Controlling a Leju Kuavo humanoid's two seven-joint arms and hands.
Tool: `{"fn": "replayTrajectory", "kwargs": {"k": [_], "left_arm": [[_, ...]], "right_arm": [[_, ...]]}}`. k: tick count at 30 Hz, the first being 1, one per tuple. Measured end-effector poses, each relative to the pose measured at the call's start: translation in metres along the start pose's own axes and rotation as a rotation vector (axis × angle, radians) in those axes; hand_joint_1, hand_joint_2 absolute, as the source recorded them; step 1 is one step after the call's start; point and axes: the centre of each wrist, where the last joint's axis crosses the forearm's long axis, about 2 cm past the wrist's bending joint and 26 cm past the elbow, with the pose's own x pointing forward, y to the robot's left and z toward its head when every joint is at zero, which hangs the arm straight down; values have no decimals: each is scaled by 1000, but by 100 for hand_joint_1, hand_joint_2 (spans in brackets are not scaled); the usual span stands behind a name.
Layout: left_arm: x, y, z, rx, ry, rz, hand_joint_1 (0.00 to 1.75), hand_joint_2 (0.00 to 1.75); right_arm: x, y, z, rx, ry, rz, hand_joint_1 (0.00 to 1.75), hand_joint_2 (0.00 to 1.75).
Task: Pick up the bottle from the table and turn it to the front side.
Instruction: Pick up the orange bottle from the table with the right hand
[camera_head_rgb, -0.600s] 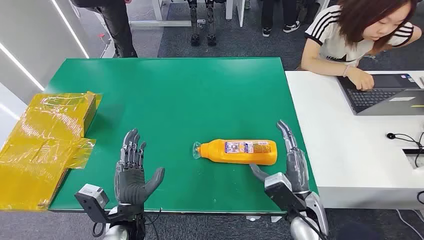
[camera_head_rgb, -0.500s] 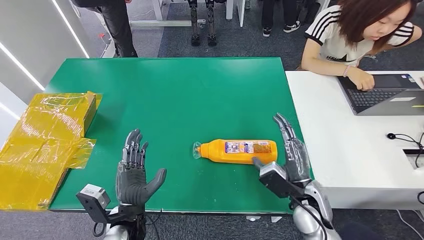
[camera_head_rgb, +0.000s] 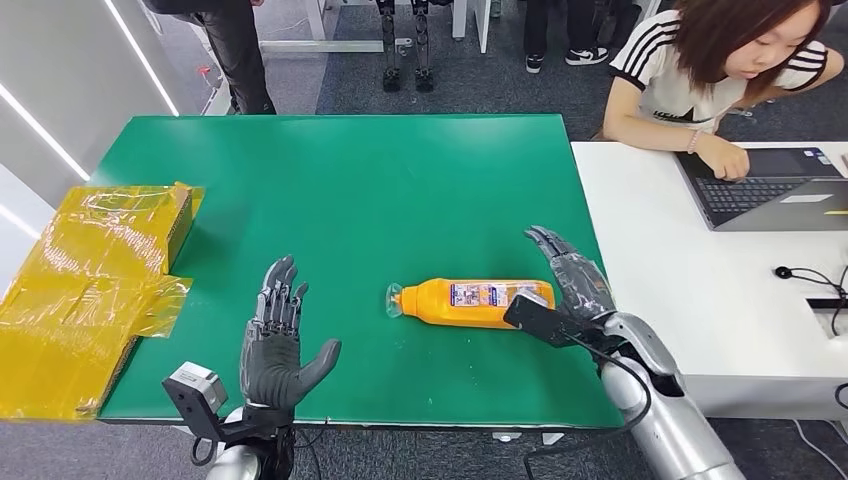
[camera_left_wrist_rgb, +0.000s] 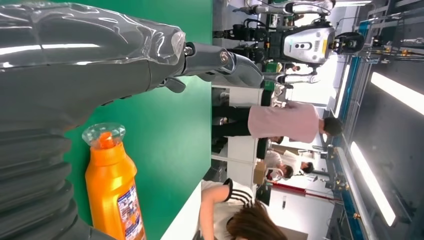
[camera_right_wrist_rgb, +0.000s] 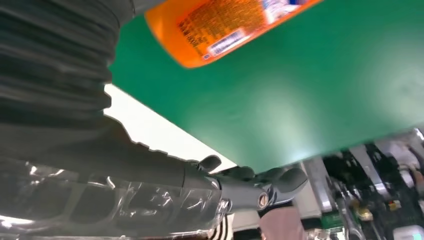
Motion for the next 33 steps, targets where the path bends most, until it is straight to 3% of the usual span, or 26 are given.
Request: {"fn": "replayTrajectory", "kwargs": {"k": [6,10,19,33], "left_arm": [[-7,4,-2,-22,38,17,0,175],[-12,5,-6,-31,55,20,0,175],[-19,9,-5,-19,112,24,0,175],[-24,8,-9,-65,211,124,0,175]], "right_arm": [[-20,-47,-38,268,31,9,0,175],[-23,-62,-65,382,53,26,0,175],[-13,-35,-84,537,37,67,0,175],[-9,-13,-82,719,61,-164,0,175]]}}
